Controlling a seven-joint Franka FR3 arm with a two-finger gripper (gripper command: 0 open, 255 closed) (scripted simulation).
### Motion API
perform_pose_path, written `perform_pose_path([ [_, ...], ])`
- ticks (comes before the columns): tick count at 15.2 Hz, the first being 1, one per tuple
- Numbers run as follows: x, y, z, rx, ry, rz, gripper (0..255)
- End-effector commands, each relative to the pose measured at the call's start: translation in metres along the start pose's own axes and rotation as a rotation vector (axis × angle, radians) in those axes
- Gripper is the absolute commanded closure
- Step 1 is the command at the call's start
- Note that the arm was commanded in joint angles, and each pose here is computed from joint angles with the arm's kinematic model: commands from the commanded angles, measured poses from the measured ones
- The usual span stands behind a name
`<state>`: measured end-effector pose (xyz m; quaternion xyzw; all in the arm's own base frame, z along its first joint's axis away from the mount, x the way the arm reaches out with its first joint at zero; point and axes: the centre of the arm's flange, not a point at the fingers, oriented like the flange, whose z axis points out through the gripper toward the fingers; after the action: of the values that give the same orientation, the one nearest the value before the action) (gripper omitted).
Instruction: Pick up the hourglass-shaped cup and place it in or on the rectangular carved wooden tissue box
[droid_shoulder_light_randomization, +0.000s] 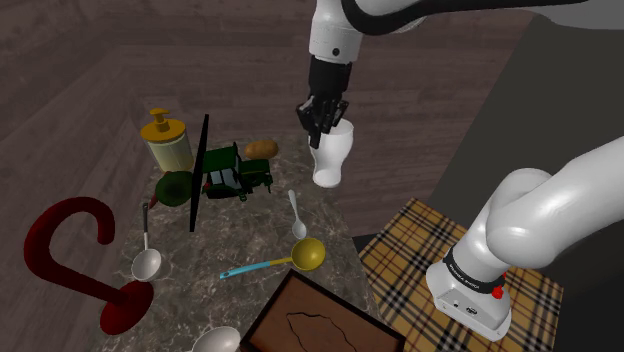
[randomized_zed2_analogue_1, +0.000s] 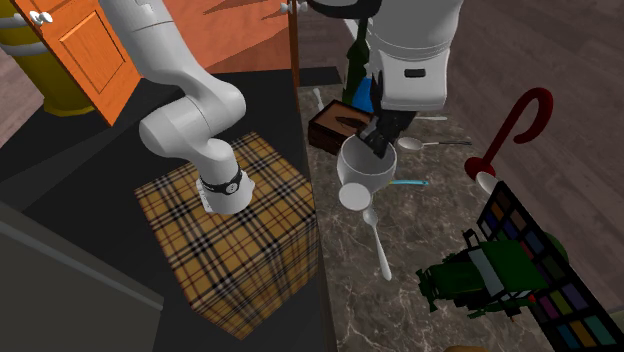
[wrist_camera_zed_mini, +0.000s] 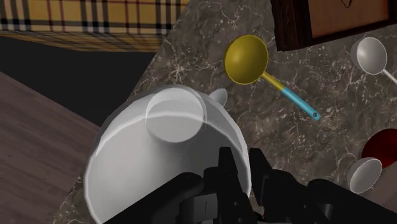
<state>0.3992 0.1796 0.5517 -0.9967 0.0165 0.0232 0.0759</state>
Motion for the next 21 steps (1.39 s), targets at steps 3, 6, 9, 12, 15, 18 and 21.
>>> perform_pose_path([
  [3,-0.033,-0.033,-0.003,0.000,0.000,0.000,255],
  [6,-0.060,-0.062,-0.003,0.000,0.000,0.000,255],
  [9,-0.088,-0.090,-0.004,0.000,0.000,0.000,255],
  [12,-0.116,-0.118,-0.005,0.000,0.000,0.000,255],
  [15,-0.143,-0.147,-0.005,0.000,0.000,0.000,255],
  [18,-0.171,-0.175,-0.006,0.000,0.000,0.000,255],
  [21,-0.199,-0.203,-0.007,0.000,0.000,0.000,255],
])
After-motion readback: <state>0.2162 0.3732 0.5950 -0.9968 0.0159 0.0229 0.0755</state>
